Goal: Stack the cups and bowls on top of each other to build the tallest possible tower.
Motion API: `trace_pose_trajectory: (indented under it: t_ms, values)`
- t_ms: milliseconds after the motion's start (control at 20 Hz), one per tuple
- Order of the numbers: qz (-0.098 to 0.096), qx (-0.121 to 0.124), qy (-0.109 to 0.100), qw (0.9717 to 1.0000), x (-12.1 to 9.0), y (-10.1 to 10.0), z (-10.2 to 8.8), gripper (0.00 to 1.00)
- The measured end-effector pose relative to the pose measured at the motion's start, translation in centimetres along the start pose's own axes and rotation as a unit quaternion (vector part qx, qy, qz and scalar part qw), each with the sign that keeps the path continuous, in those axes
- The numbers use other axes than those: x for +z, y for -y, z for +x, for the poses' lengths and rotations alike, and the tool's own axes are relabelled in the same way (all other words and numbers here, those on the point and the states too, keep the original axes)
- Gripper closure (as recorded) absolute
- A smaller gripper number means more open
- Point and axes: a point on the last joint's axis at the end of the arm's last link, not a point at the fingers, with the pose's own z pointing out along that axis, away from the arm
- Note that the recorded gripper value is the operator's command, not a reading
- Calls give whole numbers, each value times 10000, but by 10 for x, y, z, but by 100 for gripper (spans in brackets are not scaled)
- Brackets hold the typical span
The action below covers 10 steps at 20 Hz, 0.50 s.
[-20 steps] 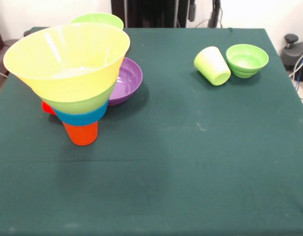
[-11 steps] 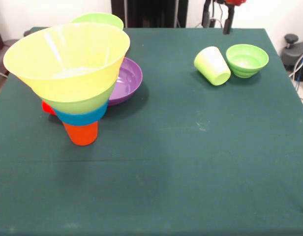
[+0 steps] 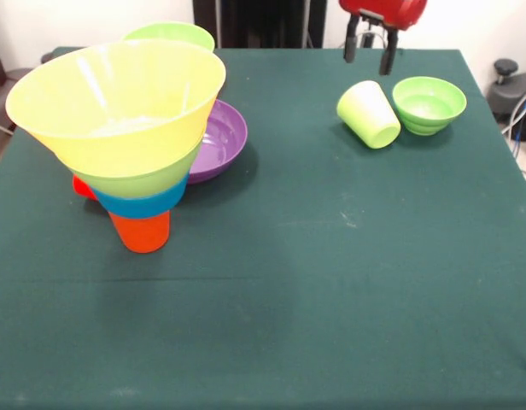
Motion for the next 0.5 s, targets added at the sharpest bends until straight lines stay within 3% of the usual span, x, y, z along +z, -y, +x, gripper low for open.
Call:
trace_pose_trajectory:
  t_ms: [500]
  values:
    - [67, 129, -71, 9999, 9, 11, -8, 0]
